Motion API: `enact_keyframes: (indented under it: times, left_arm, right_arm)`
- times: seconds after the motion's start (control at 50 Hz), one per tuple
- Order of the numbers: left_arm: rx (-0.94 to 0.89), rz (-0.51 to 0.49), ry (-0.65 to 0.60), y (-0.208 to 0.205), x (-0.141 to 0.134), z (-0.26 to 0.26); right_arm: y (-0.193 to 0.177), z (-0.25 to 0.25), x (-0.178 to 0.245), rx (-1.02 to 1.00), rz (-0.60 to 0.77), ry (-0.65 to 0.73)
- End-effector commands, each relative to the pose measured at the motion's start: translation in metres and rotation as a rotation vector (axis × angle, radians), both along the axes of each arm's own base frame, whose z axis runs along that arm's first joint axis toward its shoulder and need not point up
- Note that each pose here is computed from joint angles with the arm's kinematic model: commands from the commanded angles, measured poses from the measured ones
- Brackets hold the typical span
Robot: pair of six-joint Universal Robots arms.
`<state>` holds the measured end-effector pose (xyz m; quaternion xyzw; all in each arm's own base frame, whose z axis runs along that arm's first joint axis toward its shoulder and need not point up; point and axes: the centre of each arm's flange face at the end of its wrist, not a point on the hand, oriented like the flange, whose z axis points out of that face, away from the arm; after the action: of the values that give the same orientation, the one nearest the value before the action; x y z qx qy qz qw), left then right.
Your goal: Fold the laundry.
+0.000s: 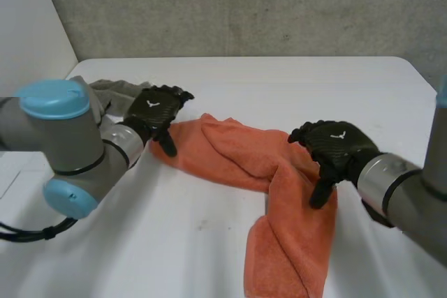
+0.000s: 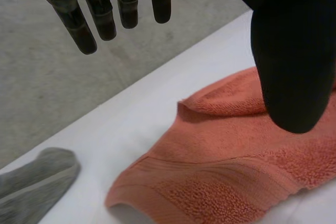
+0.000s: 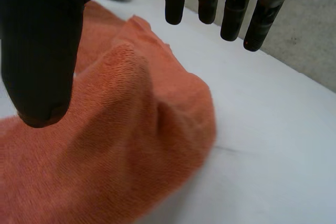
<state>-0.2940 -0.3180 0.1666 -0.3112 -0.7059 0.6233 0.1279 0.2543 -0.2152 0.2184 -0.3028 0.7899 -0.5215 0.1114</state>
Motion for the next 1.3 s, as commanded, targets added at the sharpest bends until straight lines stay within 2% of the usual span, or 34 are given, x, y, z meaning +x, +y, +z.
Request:
enact_keyframes:
  times: [0.02,0.18,0.28,0.4,0.5,0.7,0.88,0.96,1.16,1.3]
  left_arm:
    - [0.003,-0.052,-0.081,-0.026,-0.011,-0.028]
    - [0.105,-0.071,-0.141,-0.028,-0.017,-0.056]
    - [0.127,-0.072,-0.153,-0.024,-0.018,-0.059]
    - [0.091,0.027,-0.179,-0.024,-0.015,-0.045]
    - [0.020,0.127,-0.174,-0.011,-0.005,0.002]
    - [-0.146,0.173,-0.071,0.043,0.024,0.105]
    - [-0.303,0.185,0.131,0.103,0.052,0.187]
    - [-0.338,0.178,0.192,0.119,0.057,0.205]
    - [-0.279,0.180,0.170,0.111,0.054,0.185]
    - [-0.092,0.210,0.059,0.062,0.039,0.116]
  right_arm:
    - [0.002,-0.038,0.000,0.032,-0.058,-0.137]
    - [-0.007,-0.069,0.006,0.083,-0.047,-0.113]
    - [-0.014,-0.067,0.008,0.059,-0.042,-0.101]
    - [-0.028,-0.049,0.013,-0.041,-0.018,-0.086]
    - [-0.046,-0.012,0.021,-0.196,0.008,-0.078]
    - [-0.057,0.067,0.028,-0.361,0.034,-0.057]
    - [-0.030,0.128,0.014,-0.323,0.048,-0.040]
    - [-0.018,0.150,0.009,-0.358,0.057,-0.057]
    - [-0.028,0.148,0.005,-0.338,0.096,-0.068]
    - [-0.075,0.087,0.027,-0.213,0.138,-0.015]
